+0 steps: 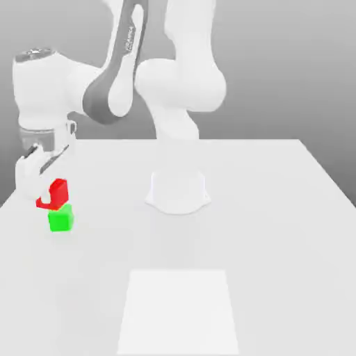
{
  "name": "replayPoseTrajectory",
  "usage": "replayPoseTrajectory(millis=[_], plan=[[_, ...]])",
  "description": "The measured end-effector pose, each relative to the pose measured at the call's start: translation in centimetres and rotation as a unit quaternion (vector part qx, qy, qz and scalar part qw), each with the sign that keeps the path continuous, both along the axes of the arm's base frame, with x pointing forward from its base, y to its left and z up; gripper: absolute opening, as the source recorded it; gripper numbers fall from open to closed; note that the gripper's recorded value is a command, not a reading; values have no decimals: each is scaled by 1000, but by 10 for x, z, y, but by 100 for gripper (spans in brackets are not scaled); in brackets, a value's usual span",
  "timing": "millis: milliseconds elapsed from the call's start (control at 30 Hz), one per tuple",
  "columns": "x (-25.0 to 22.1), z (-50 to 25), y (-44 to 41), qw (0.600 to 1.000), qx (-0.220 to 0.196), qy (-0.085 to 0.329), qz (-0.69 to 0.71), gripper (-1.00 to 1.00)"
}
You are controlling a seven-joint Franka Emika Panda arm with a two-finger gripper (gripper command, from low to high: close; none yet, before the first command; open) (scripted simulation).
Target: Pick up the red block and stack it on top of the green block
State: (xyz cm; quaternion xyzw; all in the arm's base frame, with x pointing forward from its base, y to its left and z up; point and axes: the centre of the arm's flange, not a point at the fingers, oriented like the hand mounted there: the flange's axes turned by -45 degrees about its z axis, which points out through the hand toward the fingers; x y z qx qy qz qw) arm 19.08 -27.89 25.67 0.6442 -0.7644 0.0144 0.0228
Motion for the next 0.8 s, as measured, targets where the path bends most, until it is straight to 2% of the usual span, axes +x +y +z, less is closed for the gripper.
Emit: replayPoseTrajectory(millis=[233,467,733,767,800], plan=[[-66,-9,-20,998,23,-10,-52,-100],[-66,-32,-23,998,36,-22,-52,-100],[-70,-70,-22,998,29,-16,-55,-100],[-71,-75,-22,998,27,-13,-56,100],[-71,-75,-21,998,27,-13,-54,100]])
